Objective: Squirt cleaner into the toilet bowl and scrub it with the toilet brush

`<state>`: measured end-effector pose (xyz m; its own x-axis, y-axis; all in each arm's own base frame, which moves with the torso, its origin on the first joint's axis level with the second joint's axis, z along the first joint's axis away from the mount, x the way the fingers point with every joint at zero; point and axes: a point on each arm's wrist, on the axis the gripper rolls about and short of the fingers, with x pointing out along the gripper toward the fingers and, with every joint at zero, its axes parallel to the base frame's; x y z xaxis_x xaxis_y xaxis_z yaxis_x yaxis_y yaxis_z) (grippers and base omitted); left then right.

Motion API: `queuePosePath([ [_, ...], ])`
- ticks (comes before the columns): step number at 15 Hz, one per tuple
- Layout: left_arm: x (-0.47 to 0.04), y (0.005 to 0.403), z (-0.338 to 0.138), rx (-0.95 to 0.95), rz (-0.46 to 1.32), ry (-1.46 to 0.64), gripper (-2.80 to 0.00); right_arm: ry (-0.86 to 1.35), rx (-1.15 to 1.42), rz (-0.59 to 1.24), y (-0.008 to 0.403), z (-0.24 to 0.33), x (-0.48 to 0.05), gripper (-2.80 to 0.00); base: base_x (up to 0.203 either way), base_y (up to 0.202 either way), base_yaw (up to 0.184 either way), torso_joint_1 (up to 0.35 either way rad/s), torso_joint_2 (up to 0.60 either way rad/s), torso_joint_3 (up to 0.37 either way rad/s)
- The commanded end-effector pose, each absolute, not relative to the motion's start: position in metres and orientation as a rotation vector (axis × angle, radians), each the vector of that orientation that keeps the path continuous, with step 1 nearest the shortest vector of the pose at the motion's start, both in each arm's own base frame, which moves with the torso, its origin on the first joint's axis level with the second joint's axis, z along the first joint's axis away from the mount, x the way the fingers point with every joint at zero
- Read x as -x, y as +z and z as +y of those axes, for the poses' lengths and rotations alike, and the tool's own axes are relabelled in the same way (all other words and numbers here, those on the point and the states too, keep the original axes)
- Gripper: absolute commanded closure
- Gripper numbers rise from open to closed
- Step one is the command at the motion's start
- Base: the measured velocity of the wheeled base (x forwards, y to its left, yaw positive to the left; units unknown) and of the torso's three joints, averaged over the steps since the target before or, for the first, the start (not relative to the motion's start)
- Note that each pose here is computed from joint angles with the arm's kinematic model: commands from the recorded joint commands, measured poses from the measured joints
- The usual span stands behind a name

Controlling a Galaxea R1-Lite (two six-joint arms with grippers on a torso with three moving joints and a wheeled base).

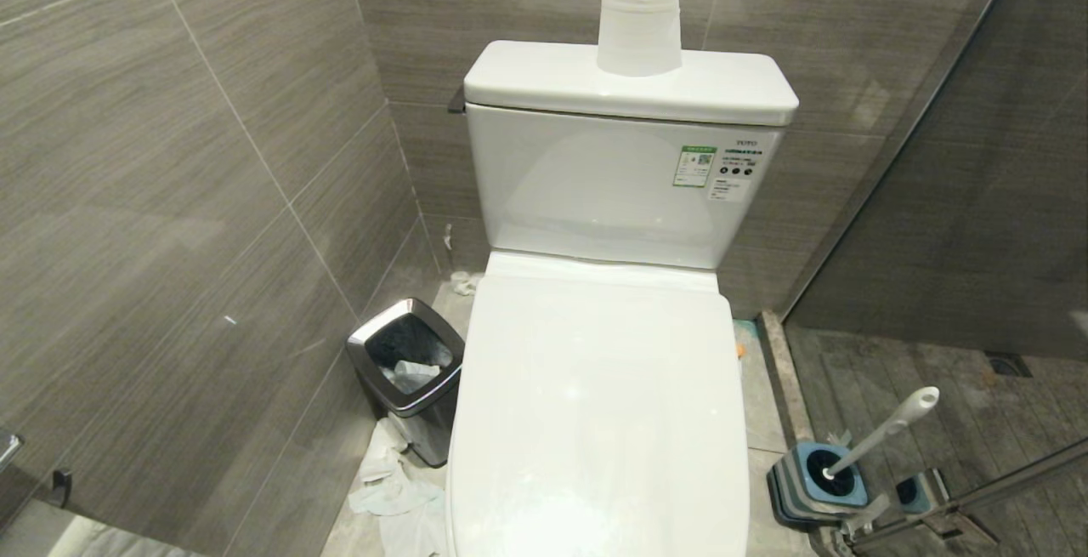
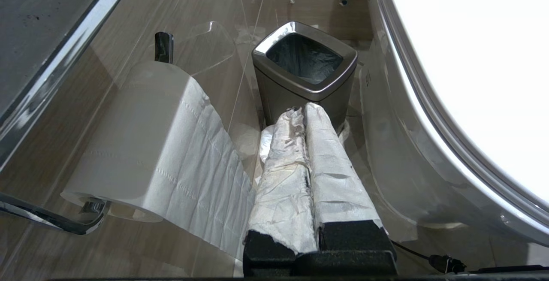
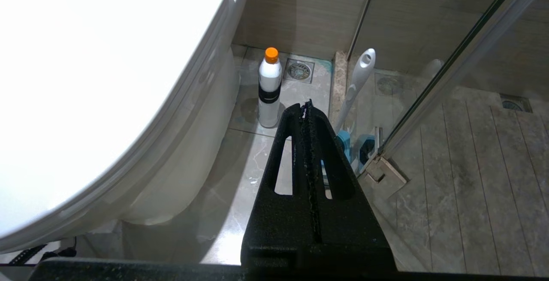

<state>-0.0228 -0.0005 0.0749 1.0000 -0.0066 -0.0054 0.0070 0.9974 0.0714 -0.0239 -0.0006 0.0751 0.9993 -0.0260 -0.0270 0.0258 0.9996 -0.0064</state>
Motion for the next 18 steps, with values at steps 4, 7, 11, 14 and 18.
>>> queuePosePath([
  [4,0.0226,0.0746,-0.0005,-0.072,0.007,-0.006,0.0,-0.024,0.006,0.027,0.075,-0.0006,0.0239,0.0,0.0,0.0,0.0,0.0,0.0,0.0],
  [7,0.0226,0.0745,-0.0005,-0.072,0.009,-0.006,0.0,-0.026,0.006,0.028,0.0751,-0.0006,0.0239,0.0,0.0,0.0,0.0,0.0,0.0,0.0],
  [11,0.0226,0.0746,-0.0005,-0.072,0.008,-0.007,0.0,-0.026,0.006,0.028,0.0751,-0.0006,0.0239,0.0,0.0,0.0,0.0,0.0,0.0,0.0],
  [14,0.0226,0.0745,-0.0005,-0.072,0.009,-0.006,0.0,-0.026,0.006,0.028,0.0751,-0.0006,0.0239,0.0,0.0,0.0,0.0,0.0,0.0,0.0],
  [18,0.0226,0.0745,-0.0005,-0.072,0.009,-0.006,0.0,-0.025,0.006,0.028,0.0751,-0.0006,0.0239,0.0,0.0,0.0,0.0,0.0,0.0,0.0],
])
